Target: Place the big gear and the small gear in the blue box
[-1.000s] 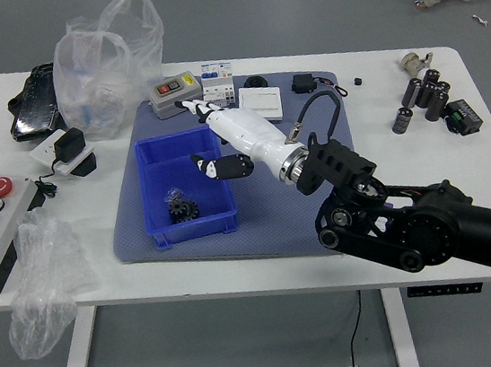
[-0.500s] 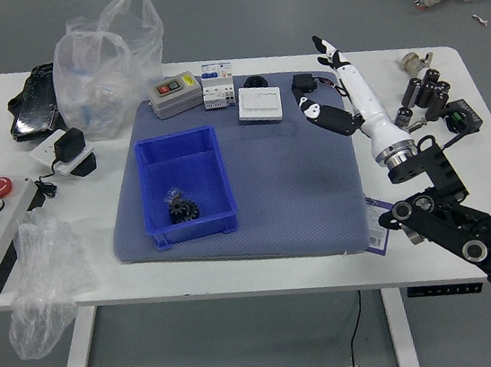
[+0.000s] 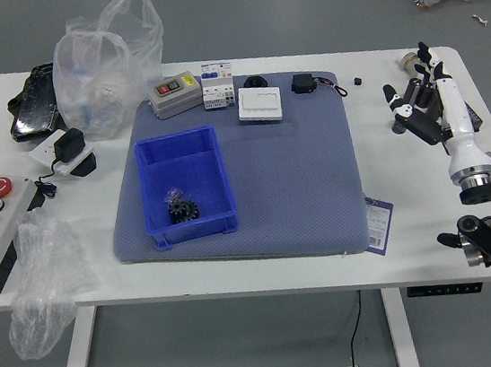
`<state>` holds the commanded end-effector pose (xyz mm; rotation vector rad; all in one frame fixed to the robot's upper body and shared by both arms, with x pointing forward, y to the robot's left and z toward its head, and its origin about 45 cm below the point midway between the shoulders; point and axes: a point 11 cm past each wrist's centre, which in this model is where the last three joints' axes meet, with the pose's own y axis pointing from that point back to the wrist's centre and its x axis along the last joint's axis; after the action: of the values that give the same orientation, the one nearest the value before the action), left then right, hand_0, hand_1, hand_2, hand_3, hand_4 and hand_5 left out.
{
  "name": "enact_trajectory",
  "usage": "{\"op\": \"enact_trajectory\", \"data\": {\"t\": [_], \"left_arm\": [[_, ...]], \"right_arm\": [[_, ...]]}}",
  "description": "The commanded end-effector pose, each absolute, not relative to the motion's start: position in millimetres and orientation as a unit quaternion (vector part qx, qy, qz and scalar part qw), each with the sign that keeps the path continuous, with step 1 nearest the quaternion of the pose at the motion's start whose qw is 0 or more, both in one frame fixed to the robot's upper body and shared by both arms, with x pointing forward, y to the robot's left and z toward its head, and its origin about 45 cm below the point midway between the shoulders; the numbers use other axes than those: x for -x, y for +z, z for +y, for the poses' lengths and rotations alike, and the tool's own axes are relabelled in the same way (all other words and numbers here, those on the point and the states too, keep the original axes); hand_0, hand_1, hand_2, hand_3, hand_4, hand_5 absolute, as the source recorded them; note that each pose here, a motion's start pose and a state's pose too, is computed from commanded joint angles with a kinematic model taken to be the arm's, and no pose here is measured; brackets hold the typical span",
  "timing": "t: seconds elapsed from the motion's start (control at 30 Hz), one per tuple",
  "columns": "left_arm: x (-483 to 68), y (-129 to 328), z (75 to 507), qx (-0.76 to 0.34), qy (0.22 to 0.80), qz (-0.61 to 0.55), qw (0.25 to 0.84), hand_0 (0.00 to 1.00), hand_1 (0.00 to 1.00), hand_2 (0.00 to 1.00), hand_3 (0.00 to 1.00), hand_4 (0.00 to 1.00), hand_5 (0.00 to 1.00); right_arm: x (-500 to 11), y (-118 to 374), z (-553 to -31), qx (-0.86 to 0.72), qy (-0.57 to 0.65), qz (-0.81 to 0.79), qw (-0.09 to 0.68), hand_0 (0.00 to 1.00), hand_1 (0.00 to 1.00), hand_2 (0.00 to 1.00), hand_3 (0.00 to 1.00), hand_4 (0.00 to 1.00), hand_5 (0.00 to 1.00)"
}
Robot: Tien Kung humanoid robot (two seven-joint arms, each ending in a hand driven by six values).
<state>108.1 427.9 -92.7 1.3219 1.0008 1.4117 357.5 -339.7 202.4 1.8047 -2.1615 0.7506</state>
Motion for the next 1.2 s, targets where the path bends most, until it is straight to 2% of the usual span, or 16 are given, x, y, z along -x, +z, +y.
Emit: {"op": "enact_trajectory", "data": {"t": [0.23, 0.27, 0.87, 1.2], "left_arm": [[-107.6, -94.2, 424.7, -0.535, 0.575, 0.407, 0.466, 0.688, 0.642, 0.66, 0.781, 0.743, 0.556], [-107.6, -94.2, 424.6, -0.535, 0.575, 0.407, 0.466, 0.688, 0.639, 0.658, 0.781, 0.744, 0.556], [-118.1, -90.5, 428.1, -0.532, 0.582, 0.397, 0.47, 0.686, 0.639, 0.657, 0.781, 0.743, 0.549], [-122.0, -89.5, 428.3, -0.53, 0.584, 0.394, 0.472, 0.686, 0.639, 0.656, 0.78, 0.742, 0.548]], "right_arm": [[-352.4, 201.6, -350.6, -0.603, 0.246, -0.752, 0.096, 0.92, 0.909, 0.975, 0.987, 0.744, 0.51], [-351.2, 201.0, -352.5, -0.601, 0.244, -0.755, 0.093, 0.882, 0.897, 0.958, 0.99, 0.748, 0.516], [-340.8, 193.9, -376.8, -0.576, 0.212, -0.786, 0.075, 0.84, 0.878, 0.922, 0.952, 0.749, 0.51], [-337.7, 190.8, -385.7, -0.566, 0.2, -0.797, 0.065, 0.847, 0.875, 0.922, 0.965, 0.751, 0.514]]}}
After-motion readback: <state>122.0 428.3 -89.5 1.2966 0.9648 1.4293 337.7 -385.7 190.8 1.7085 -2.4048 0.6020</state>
